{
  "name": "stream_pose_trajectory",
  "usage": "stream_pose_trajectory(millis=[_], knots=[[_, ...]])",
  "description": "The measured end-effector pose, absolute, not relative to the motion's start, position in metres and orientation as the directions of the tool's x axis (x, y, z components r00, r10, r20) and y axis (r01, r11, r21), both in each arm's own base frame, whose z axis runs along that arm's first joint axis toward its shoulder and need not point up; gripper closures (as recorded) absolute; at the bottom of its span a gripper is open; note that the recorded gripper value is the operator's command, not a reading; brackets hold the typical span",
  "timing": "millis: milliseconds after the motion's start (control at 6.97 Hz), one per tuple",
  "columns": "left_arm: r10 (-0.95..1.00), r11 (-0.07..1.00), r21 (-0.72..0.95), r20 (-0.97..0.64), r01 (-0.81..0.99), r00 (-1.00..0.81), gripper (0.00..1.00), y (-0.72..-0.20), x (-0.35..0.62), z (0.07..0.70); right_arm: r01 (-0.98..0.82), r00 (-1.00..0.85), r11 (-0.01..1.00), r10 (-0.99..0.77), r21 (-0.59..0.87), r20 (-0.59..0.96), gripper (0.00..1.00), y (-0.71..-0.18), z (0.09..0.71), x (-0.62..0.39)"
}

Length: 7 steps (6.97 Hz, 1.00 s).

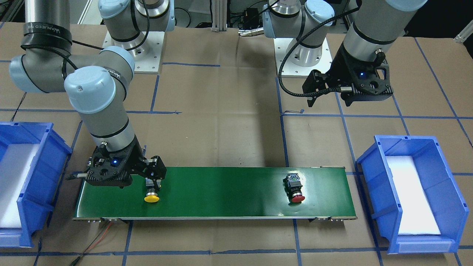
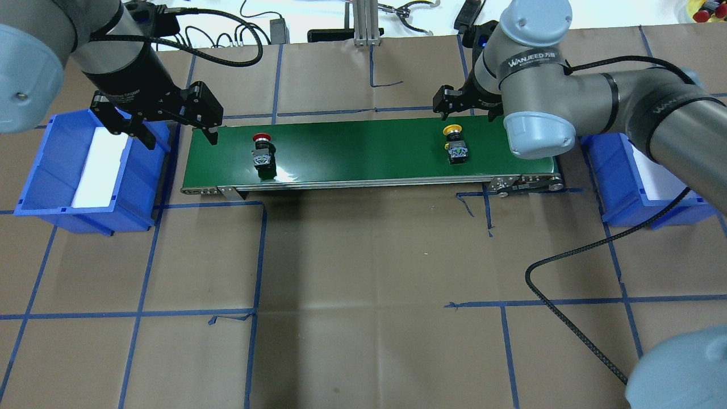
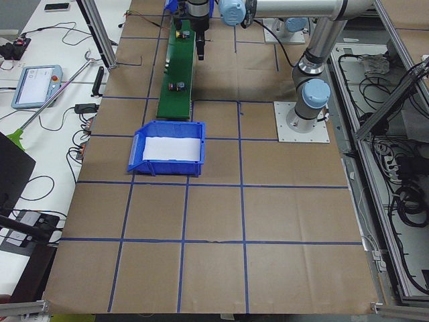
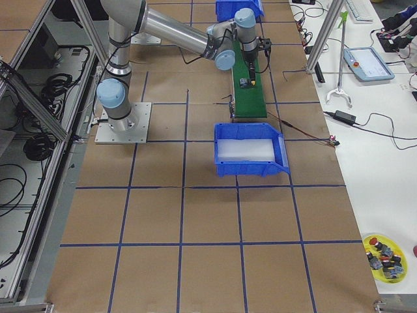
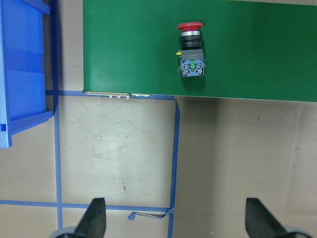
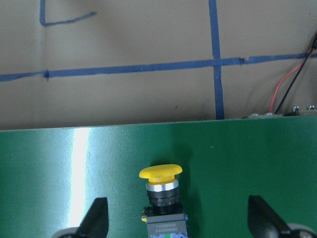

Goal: Transport two buttons from left to right
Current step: 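Lower the right gripper onto the yellow button and grasp it while the left gripper withdraws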

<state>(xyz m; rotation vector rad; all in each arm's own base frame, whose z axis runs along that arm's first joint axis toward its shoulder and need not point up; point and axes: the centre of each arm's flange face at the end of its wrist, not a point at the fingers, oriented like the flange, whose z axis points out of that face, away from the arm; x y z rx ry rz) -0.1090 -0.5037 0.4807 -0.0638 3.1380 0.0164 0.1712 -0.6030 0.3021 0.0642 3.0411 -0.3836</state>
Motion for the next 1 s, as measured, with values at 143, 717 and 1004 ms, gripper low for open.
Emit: stream_pose_trajectory(millis=[143, 717, 1004], knots=[[-0.038, 0.999, 0.003, -0.004, -0.038, -0.999, 0.0, -0.502, -0.109, 0.484, 0.05, -0.996, 0.977, 0.034, -0.207, -0.077, 0.0, -0.602, 0.287, 0.171], [-0.037, 0.999, -0.005, -0.005, -0.037, -0.999, 0.0, -0.5, -0.108, 0.487, 0.044, -0.997, 0.991, 0.036, -0.13, -0.066, 0.57, -0.593, 0.255, 0.168], [-0.036, 0.999, 0.003, -0.003, -0.036, -0.999, 0.0, -0.5, -0.108, 0.484, 0.029, -0.998, 0.994, 0.023, -0.106, -0.055, 0.78, -0.593, 0.248, 0.162]])
